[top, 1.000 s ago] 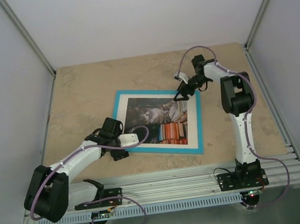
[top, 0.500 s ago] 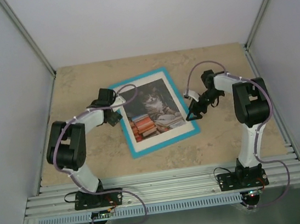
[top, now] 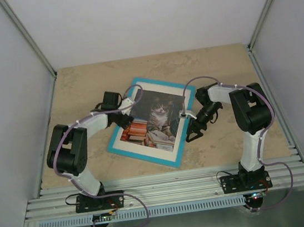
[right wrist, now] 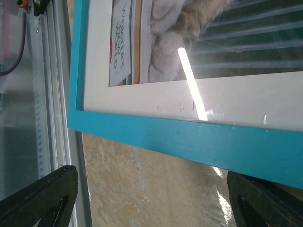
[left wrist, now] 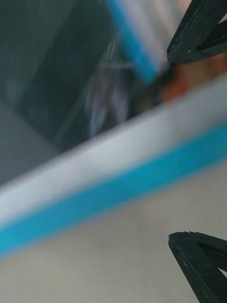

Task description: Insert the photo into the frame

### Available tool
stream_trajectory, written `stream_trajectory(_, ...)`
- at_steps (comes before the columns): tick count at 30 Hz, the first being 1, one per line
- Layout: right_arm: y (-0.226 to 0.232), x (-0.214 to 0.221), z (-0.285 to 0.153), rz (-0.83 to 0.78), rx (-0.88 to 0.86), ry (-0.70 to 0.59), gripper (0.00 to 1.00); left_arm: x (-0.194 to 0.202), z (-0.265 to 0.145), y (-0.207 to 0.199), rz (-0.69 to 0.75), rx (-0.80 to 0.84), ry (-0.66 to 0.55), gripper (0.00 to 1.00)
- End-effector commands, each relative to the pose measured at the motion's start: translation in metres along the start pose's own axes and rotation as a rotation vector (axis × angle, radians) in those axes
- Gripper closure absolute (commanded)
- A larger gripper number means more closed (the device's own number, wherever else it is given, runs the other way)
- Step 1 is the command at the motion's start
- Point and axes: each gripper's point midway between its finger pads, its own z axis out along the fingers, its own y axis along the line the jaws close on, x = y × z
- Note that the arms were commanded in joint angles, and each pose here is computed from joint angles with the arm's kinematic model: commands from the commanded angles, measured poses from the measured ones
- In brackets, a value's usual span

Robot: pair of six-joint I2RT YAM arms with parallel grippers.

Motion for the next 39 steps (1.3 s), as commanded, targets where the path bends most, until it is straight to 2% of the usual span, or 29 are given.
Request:
stream_trajectory(1,-0.035,0.012,0.007,-0.005,0.111,0.031,0.13,0.041,-0.019,-0.069,-0.016,0.239,0.066,0.01)
stream_trajectory(7,-0.067,-0.002,-0.016,0.071,0.202,-0.031,0.13,0.046,-0.046,-0.064,-0.133,0.243,0.051,0.01)
stream_trajectory(10,-0.075,-0.018,-0.027,0.118,0.2,-0.086,0.13,0.031,-0.07,-0.048,-0.268,0.327,-0.031,0.01)
stream_trajectory(13,-0.078,-0.032,-0.033,0.156,0.179,-0.132,0.13,0.031,-0.084,-0.044,-0.394,0.417,-0.046,0.01)
stream_trajectory(17,-0.076,-0.042,-0.031,0.22,0.13,-0.185,0.13,0.047,-0.077,-0.049,-0.578,0.521,0.001,0.01)
stream_trajectory(22,-0.076,-0.042,-0.024,0.299,0.085,-0.213,0.13,0.059,-0.059,-0.042,-0.709,0.568,0.063,0.03)
stream_trajectory(28,-0.096,-0.043,-0.029,0.343,0.13,-0.232,0.13,0.063,-0.056,-0.055,-0.718,0.661,0.11,0.1)
stream_trajectory(39,-0.114,-0.039,-0.044,0.374,0.187,-0.245,0.13,0.052,-0.076,-0.066,-0.616,0.737,0.063,0.18)
